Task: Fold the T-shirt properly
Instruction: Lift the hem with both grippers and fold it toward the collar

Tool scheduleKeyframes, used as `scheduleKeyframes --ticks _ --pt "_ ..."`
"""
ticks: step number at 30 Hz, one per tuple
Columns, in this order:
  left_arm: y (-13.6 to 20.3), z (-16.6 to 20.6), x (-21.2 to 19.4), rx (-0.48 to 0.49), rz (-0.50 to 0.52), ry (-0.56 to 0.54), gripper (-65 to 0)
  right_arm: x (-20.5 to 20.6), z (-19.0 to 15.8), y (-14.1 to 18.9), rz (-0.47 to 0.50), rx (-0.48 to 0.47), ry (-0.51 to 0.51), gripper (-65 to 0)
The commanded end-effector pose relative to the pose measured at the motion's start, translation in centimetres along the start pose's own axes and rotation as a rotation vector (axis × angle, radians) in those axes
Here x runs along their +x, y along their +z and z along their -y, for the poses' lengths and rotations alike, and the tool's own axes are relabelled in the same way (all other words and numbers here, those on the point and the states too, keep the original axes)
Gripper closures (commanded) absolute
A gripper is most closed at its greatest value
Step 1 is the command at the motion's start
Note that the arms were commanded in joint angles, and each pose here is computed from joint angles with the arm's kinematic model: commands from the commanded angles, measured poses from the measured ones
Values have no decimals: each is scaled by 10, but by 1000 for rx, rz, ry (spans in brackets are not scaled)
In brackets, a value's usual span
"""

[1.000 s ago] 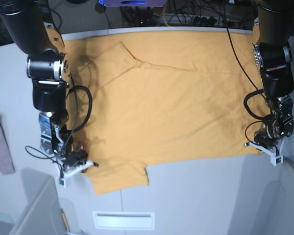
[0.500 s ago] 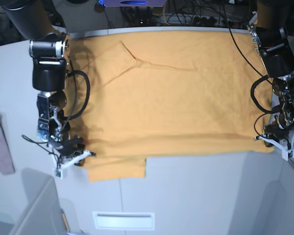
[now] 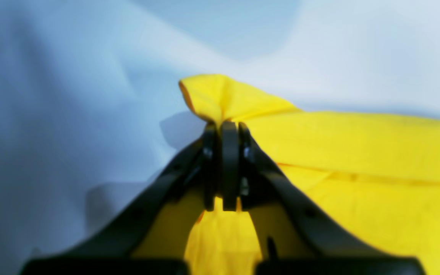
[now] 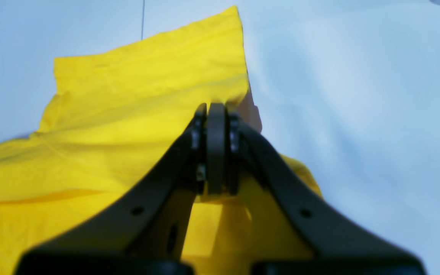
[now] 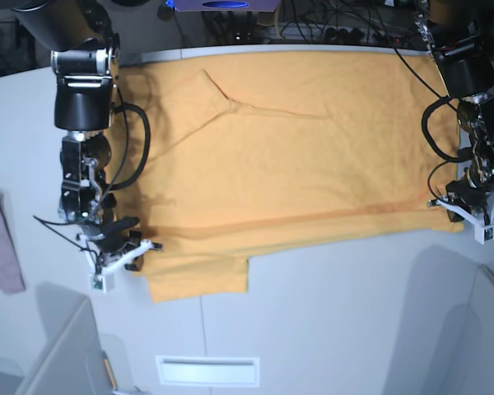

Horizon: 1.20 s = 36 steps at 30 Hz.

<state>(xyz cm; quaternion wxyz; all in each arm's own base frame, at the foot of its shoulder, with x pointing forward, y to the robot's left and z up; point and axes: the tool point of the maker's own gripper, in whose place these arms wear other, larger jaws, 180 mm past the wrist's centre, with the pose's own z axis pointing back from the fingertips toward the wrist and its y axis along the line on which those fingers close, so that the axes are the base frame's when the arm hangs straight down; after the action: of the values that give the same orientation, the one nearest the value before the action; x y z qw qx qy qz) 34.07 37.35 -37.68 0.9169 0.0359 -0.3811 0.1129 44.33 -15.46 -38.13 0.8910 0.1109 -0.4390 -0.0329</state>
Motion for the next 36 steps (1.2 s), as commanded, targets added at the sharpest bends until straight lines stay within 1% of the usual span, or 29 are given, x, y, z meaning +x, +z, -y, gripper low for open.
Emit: scheduleKeyframes --ticks 1,4,8,9,13,18,20,23,25,27,34,36 --pt "9 -5 24 11 68 -17 0 23 -1 4 52 8 10 0" --pt "14 -5 18 13 66 -41 0 9 -1 5 -4 6 10 0" --pt "25 0 11 13 26 -83 0 14 17 20 28 -27 -41 0" --pt "28 1 12 13 22 -91 0 14 19 22 21 -31 -45 0" --pt "31 1 -4 16 -10 -107 0 2 17 33 -34 -29 -31 0" --pt "32 -4 -21 23 -46 -110 0 -4 13 50 -22 -30 -2 0" --pt "38 -15 -23 46 -41 -92 0 -10 13 56 -47 -33 6 0" --pt "54 -25 -21 75 -12 -98 0 -17 26 69 -71 -64 -33 0" --pt "61 -21 -26 72 -14 -129 0 -24 29 75 -85 -73 -56 0" --pt "66 -20 -32 72 -22 -149 0 -32 31 82 -101 -82 -58 0" --pt "75 -15 -58 65 -59 -153 0 -53 28 104 -141 -91 -44 0" --pt "77 -16 -64 66 -72 -162 0 -54 33 115 -143 -111 -53 0"
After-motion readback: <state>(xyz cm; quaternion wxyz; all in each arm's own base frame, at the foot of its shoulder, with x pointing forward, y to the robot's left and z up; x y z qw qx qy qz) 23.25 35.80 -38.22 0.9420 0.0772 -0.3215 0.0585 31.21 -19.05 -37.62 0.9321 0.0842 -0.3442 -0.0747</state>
